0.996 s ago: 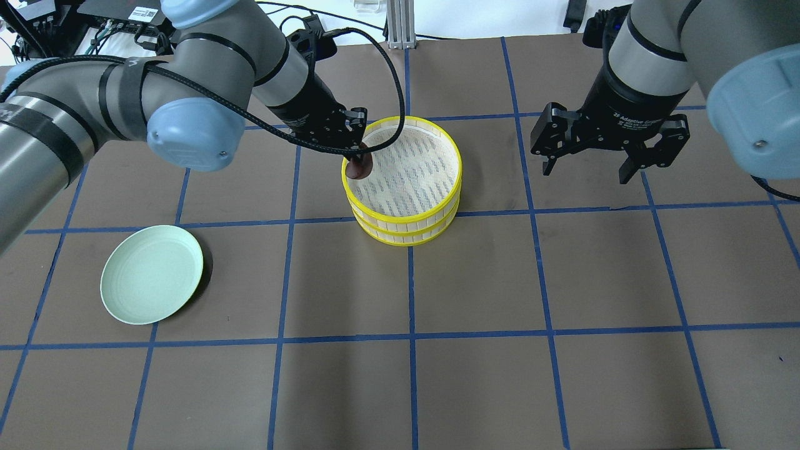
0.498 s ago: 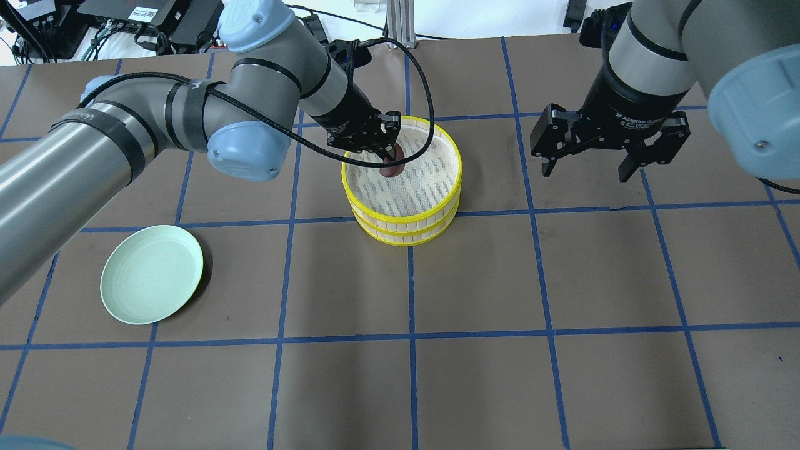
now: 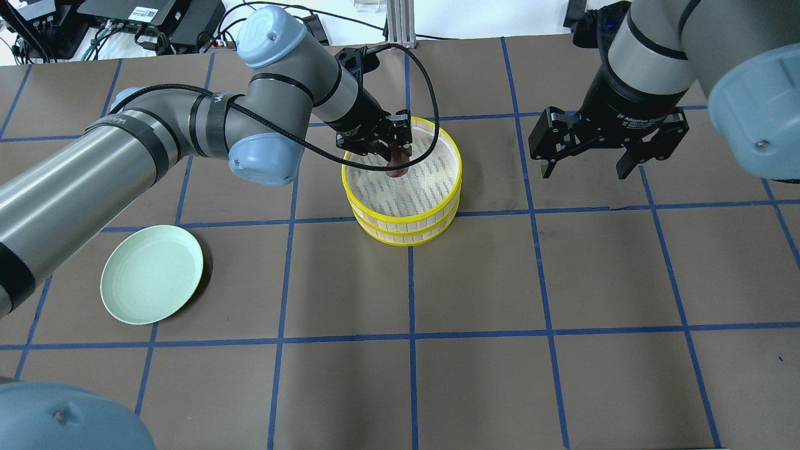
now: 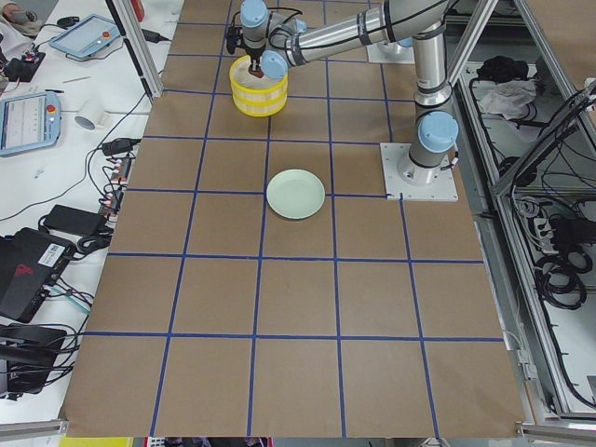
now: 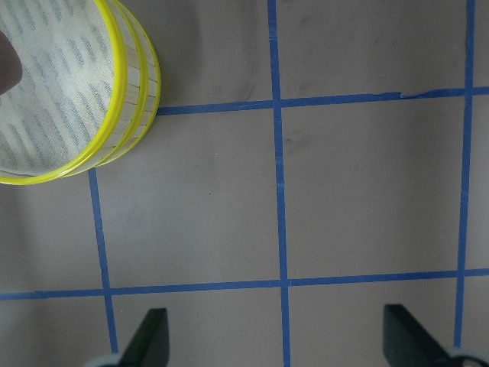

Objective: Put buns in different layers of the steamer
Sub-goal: 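Lower the dark red bun into the top tier and open the left gripper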

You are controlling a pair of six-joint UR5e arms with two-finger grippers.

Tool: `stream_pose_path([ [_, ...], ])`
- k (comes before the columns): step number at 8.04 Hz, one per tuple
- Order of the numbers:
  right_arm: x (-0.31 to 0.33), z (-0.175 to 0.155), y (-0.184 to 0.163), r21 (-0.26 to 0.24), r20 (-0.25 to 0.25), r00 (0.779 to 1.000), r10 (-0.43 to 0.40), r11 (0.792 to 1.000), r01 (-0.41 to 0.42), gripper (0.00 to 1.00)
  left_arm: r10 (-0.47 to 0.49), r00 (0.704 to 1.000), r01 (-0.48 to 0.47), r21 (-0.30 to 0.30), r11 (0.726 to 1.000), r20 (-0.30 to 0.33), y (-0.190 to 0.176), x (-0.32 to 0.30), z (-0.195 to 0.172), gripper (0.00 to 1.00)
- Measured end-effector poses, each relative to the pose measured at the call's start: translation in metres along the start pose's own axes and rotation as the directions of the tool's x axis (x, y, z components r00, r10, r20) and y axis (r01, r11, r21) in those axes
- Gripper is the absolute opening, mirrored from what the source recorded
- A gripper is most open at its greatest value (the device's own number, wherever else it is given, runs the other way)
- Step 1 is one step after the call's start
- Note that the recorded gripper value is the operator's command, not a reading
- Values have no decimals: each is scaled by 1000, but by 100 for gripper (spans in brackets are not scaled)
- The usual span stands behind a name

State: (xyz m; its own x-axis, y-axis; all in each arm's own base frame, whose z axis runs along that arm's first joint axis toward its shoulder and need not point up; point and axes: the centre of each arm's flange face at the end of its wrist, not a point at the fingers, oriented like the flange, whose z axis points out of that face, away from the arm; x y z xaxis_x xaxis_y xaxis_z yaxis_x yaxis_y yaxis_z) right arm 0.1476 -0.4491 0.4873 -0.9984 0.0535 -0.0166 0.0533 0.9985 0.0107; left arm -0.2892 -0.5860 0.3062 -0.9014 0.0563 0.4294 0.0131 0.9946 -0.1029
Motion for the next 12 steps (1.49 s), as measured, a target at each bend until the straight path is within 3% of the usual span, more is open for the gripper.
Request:
stream_pose_path([
  [2, 0, 0, 0, -1, 1, 1000, 1, 1000, -1, 100, -34, 999, 34, -2, 999, -2, 2, 2, 2, 87],
  [4, 0, 0, 0, -1, 1, 1000, 3, 1000, -3, 100, -42, 999, 42, -1, 999, 1, 7, 13, -2, 100],
  [6, 0, 0, 0, -1, 1, 1000, 4, 1000, -4, 100, -40, 999, 40, 10, 999, 17, 14, 25, -19, 100],
  [9, 0, 0, 0, -1, 1, 1000, 4, 1000, -4, 100, 29, 988, -28, -5, 1000, 155, 34, 27, -63, 100],
  [12, 0, 0, 0, 1, 1, 1000, 4, 1000, -4, 100, 166, 946, -150, -80, 986, 279, 43, 11, -105, 100],
])
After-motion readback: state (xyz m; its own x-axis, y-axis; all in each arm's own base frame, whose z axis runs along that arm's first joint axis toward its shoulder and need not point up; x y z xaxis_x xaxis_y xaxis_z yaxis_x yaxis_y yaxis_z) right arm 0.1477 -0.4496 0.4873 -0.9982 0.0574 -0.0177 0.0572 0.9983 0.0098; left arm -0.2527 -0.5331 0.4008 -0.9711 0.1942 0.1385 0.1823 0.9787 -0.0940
